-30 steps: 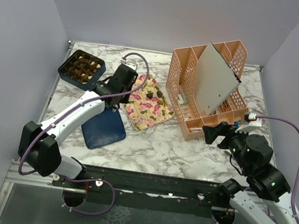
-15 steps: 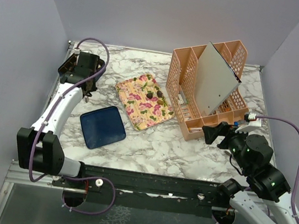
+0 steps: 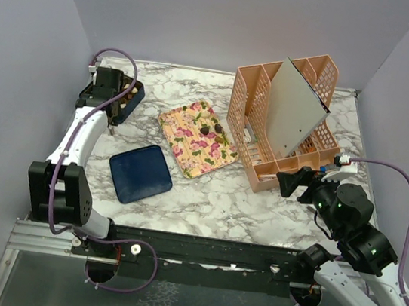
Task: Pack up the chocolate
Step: Place the fake chocolate in the packing box.
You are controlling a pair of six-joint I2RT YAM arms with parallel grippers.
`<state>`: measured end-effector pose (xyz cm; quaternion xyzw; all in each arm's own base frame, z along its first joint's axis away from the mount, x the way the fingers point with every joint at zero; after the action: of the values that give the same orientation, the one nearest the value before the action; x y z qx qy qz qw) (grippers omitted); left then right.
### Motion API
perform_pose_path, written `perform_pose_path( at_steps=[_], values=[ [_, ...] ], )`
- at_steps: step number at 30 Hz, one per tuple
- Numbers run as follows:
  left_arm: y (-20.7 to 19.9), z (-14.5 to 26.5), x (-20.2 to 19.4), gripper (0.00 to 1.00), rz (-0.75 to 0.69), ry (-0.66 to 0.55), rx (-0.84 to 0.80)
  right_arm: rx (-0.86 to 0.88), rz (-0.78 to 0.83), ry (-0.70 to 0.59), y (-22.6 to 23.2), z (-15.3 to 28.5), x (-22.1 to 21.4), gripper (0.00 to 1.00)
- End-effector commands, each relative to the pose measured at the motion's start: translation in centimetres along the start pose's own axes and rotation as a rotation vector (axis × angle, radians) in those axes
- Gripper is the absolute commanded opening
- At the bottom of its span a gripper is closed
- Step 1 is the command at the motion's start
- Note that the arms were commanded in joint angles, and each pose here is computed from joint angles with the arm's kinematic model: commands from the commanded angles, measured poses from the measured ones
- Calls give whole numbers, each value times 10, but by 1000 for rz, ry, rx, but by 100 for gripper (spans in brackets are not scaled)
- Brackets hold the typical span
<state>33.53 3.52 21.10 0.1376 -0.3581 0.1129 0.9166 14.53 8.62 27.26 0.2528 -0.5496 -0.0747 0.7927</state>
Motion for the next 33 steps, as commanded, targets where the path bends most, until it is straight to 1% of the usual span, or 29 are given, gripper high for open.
perform_pose_path(
  at_steps=[1, 10, 18, 33],
  values=[
    [1, -6, 18, 35, 26, -50, -9, 16, 11, -7, 2, 1, 1, 99],
    [3, -15, 11, 38, 11, -24, 1, 15, 11, -10, 2, 1, 2, 99],
    [3, -13, 14, 42, 15, -31, -1, 18, 8, -18, 1, 3, 3, 99],
    [5, -7, 14, 44, 13, -33, -4, 18, 8, -18, 1, 2, 3, 99]
  ],
)
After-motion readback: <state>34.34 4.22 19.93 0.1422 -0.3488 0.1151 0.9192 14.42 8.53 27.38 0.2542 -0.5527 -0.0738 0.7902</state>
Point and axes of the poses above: each gripper's point midway between its finger pads, its own z axis back along the fingers, its own y axis along the line the jaws close on, x = y × z, the point moved 6 cm from there along z, back along the fingers, and after that the axes turned 10 degrees about -z, right-handed, at the moved point
